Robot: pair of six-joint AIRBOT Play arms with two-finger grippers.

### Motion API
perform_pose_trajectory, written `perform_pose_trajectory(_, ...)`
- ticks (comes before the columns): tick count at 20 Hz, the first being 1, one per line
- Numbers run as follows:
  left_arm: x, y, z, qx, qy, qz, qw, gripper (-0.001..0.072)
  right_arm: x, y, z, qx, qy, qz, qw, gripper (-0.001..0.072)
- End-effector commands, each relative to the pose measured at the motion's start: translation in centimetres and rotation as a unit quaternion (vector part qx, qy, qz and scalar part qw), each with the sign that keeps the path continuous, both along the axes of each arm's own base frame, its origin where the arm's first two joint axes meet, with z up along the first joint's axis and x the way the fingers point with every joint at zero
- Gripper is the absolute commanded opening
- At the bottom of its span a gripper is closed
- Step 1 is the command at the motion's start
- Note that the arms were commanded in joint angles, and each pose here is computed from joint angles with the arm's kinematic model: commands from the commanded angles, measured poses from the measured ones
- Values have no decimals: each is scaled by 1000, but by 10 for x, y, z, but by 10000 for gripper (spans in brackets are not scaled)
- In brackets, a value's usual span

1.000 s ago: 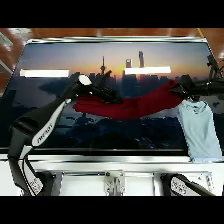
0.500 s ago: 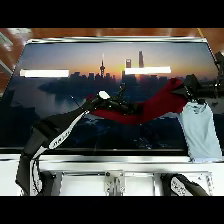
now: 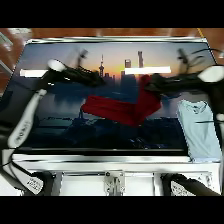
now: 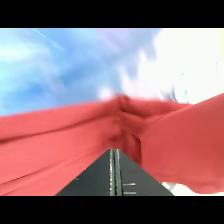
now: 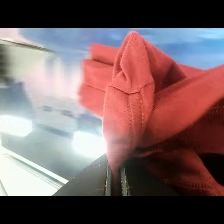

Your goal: Fold the shirts.

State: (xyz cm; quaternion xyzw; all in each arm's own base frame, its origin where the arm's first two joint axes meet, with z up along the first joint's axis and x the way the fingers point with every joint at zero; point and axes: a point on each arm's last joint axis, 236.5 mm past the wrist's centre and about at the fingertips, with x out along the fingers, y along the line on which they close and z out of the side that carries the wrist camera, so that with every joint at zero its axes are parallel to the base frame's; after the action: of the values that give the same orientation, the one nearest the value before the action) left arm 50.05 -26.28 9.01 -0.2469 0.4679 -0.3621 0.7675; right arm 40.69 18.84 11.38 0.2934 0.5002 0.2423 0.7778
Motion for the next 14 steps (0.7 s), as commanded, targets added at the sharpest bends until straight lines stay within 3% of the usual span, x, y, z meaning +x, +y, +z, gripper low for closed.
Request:
perform_pose_trajectory(1, 0, 110, 86, 44, -77, 81, 993, 43, 28, 99, -38, 57, -12, 0, 998, 61)
perform_pose_trajectory(4, -27, 156, 153, 50, -136, 120, 982, 44, 27, 165, -93, 115, 43, -7, 992, 61)
perform_pose_trajectory(7, -57, 165, 187, 65, -170, 117, 976, 44, 17, 207, -136, 173, 116, -15, 978, 70)
perform_pose_trajectory(8, -65, 163, 193, 69, -175, 111, 976, 44, 20, 216, -140, 193, 122, -21, 973, 124)
perform_pose_trajectory(10, -75, 154, 195, 70, -174, 95, 978, 44, 33, 219, -134, 227, 110, -38, 967, 568)
perform_pose_trajectory(14, -79, 140, 180, 67, -156, 77, 982, 44, 43, 191, -115, 227, 82, -8, 970, 580)
